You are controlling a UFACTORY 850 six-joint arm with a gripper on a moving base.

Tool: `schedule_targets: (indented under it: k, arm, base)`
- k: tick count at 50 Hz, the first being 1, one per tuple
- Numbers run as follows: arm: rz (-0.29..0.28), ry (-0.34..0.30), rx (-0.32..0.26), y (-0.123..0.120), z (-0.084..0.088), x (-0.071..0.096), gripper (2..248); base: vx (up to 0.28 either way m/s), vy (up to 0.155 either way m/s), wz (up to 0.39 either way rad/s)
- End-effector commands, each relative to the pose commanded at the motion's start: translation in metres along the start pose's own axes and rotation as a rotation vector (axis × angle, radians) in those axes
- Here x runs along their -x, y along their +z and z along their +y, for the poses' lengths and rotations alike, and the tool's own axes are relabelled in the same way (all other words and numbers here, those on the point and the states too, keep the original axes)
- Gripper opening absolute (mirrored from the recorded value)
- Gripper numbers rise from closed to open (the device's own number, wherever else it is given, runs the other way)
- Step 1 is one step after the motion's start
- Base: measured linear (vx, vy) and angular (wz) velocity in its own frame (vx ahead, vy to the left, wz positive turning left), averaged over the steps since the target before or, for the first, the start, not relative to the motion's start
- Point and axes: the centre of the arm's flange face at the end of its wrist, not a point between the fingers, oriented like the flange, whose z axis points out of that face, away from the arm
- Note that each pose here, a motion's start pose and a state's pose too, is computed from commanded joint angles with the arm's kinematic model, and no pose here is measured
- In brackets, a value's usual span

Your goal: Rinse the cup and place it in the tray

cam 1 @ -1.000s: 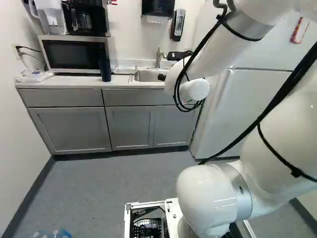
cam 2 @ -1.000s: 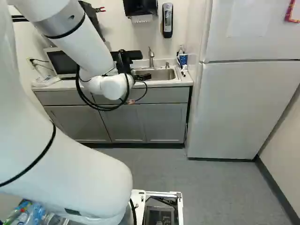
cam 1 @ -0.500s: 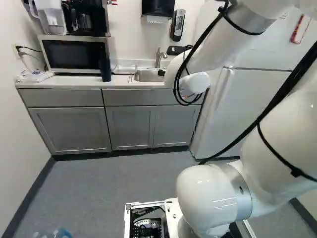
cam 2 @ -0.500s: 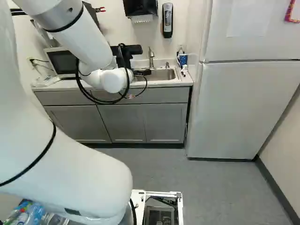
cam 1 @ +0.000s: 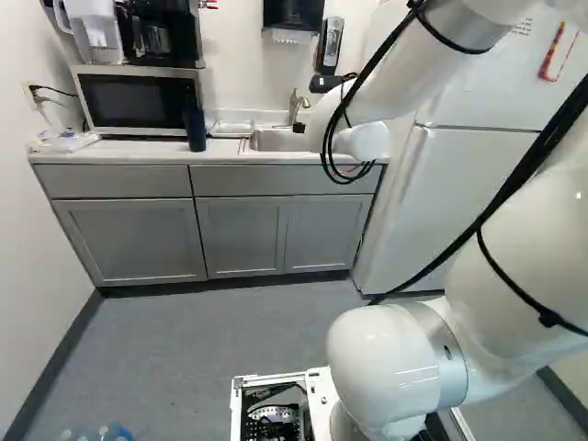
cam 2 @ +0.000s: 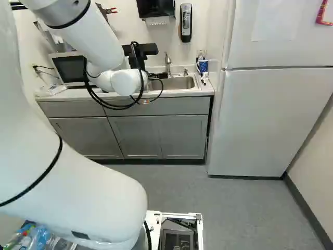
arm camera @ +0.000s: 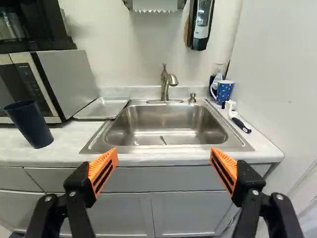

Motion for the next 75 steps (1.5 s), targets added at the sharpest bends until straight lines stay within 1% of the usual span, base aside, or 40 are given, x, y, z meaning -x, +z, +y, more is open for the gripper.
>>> schedule_targets:
  k: [75]
  arm:
    - [-0.018, 0.000, 0.000, 0.020, 0.000, -0.071, 247]
  base:
    - [0.000, 0.000, 0.000]
